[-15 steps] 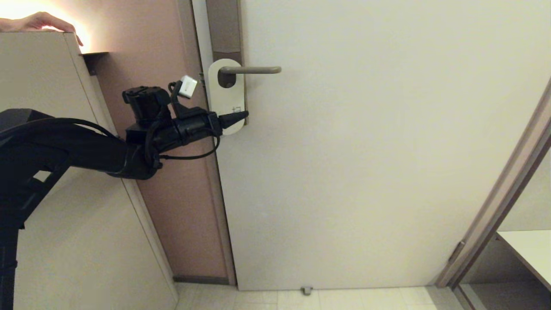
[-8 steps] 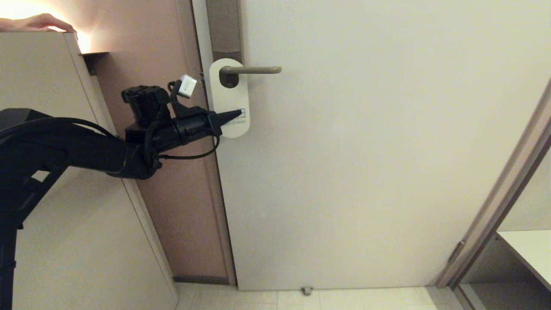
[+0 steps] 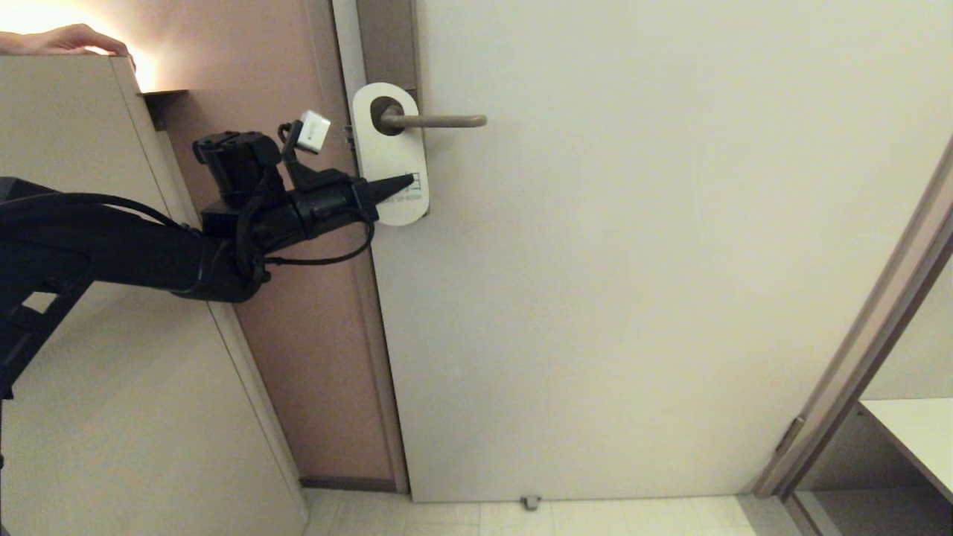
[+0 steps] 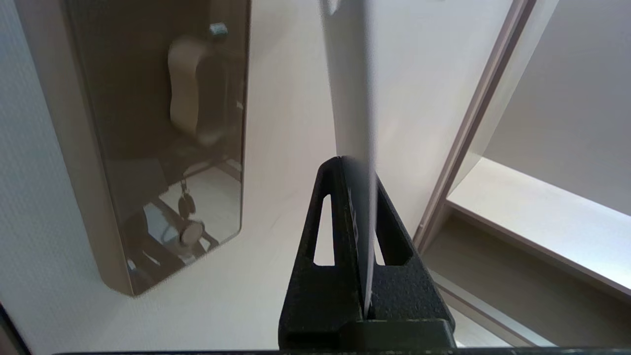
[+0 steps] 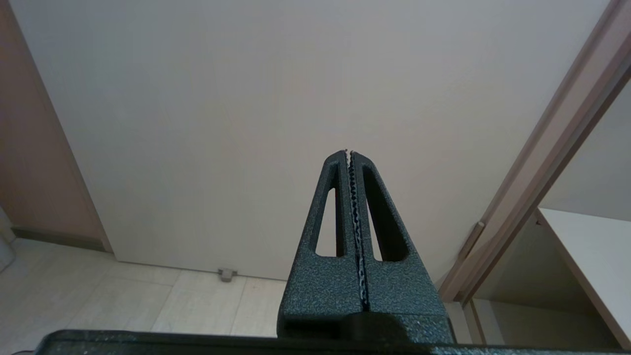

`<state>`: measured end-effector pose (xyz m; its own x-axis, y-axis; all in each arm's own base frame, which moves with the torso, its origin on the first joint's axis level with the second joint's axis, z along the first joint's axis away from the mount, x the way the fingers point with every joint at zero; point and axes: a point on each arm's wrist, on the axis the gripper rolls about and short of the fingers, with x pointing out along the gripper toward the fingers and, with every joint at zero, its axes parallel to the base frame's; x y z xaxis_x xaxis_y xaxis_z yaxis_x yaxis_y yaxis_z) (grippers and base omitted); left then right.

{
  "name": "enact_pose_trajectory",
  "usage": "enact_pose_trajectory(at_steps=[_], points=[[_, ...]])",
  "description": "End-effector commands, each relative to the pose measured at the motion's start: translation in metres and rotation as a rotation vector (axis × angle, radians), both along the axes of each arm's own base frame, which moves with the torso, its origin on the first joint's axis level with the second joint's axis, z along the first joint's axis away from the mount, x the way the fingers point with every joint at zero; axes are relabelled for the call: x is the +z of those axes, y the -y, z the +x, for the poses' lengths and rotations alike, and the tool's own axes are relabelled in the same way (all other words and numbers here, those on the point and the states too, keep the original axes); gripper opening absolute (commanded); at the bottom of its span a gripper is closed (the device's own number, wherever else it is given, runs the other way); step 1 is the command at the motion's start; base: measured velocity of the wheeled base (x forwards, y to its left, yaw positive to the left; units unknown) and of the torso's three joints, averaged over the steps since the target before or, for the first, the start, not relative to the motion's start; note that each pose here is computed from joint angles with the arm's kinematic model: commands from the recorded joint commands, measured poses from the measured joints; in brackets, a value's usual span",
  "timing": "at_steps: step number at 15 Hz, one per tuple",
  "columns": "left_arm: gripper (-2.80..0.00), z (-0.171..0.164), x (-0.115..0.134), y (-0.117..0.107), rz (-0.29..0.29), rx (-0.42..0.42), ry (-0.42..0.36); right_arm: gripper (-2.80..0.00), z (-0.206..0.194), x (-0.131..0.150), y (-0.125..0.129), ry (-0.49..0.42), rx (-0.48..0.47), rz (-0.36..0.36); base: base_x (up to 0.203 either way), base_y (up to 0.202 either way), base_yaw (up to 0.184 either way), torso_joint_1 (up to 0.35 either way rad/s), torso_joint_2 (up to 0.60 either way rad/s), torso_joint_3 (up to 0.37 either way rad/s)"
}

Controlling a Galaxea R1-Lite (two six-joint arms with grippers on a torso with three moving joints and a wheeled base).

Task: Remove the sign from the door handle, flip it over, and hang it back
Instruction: Take down the sign

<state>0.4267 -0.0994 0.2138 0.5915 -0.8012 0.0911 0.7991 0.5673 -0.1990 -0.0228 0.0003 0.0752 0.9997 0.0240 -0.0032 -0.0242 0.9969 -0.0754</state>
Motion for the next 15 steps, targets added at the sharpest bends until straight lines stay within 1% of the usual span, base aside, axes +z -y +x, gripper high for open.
enact_pose_trajectory(at_steps=[1, 4, 6, 8, 10, 12, 15], points=[[-2.80, -0.007, 0.012, 0.001, -0.006, -0.010, 0.030, -2.80, 0.000, 0.000, 0.000, 0.000, 0.001, -0.001, 0.000, 0.000, 0.000, 0.000, 0.00, 0.000], [-2.80, -0.010, 0.013, 0.007, -0.002, -0.024, 0.037, -2.80, 0.000, 0.000, 0.000, 0.000, 0.001, -0.001, 0.000, 0.000, 0.000, 0.000, 0.00, 0.000], [-2.80, -0.010, 0.005, 0.012, 0.019, -0.026, 0.034, -2.80, 0.000, 0.000, 0.000, 0.000, 0.001, -0.001, 0.000, 0.000, 0.000, 0.000, 0.00, 0.000], [-2.80, -0.012, -0.004, 0.020, 0.030, -0.037, 0.014, -2.80, 0.000, 0.000, 0.000, 0.000, 0.001, -0.001, 0.000, 0.000, 0.000, 0.000, 0.00, 0.000], [-2.80, -0.012, -0.009, 0.026, 0.033, -0.038, 0.000, -2.80, 0.000, 0.000, 0.000, 0.000, 0.001, -0.001, 0.000, 0.000, 0.000, 0.000, 0.00, 0.000], [-2.80, -0.010, -0.015, 0.027, 0.036, -0.038, -0.013, -2.80, 0.000, 0.000, 0.000, 0.000, 0.001, -0.001, 0.000, 0.000, 0.000, 0.000, 0.00, 0.000], [-2.80, -0.010, -0.018, 0.032, 0.038, -0.043, -0.016, -2.80, 0.000, 0.000, 0.000, 0.000, 0.001, -0.001, 0.000, 0.000, 0.000, 0.000, 0.00, 0.000]])
